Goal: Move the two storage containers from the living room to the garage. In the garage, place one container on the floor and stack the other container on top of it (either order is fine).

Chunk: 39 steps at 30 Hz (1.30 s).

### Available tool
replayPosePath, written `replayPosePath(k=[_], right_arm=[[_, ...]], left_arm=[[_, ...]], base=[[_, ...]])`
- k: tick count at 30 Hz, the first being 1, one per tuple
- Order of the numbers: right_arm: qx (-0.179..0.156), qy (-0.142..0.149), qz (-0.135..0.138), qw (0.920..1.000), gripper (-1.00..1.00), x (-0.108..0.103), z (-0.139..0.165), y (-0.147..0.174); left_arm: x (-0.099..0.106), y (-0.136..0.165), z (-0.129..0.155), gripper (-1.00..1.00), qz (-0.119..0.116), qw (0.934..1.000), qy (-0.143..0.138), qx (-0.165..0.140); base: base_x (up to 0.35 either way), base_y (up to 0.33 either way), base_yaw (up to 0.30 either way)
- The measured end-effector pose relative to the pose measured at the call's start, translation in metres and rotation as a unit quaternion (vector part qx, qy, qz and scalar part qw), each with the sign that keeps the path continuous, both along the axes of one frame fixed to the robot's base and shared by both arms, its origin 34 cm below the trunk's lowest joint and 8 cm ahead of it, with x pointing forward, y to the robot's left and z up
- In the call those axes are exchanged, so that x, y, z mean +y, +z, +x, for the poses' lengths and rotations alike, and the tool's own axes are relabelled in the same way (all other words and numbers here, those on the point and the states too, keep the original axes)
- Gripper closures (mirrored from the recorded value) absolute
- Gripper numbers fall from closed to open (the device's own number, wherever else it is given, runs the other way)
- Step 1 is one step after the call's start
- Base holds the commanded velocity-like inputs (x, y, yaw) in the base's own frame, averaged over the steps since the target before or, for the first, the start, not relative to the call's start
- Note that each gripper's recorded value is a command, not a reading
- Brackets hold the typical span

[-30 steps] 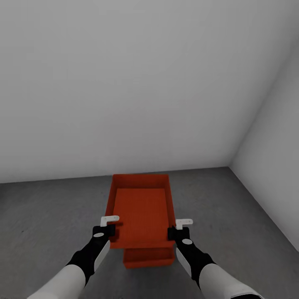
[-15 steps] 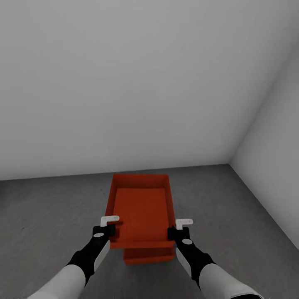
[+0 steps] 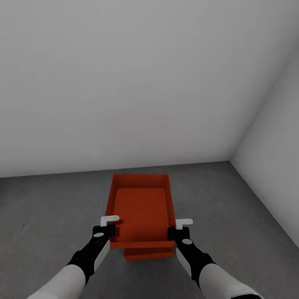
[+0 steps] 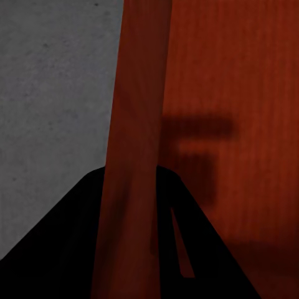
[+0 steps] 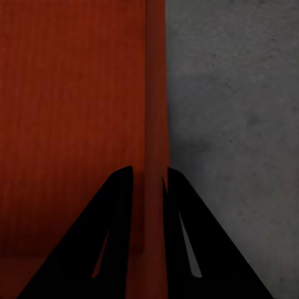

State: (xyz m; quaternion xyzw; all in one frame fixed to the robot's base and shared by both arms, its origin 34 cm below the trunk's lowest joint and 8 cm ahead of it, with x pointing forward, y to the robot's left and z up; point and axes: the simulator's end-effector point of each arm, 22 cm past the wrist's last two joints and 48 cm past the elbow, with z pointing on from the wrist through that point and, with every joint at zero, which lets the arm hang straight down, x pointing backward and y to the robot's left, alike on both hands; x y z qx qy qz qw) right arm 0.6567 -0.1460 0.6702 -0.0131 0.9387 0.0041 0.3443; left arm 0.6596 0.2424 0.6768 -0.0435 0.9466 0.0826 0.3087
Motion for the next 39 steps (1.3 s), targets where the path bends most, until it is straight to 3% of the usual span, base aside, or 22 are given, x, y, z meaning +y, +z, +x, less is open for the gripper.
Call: replayPosePath(k=[39], right_arm=[[0.013, 0.002, -0.001, 0.9999, 1.0, 0.0, -0.007, -0.011]], left_arm=[[0.0, -0.013, -0.008, 1.0, -0.001, 0.9999, 0.002, 0.013]], base=[[0.0, 0.0, 0.0]])
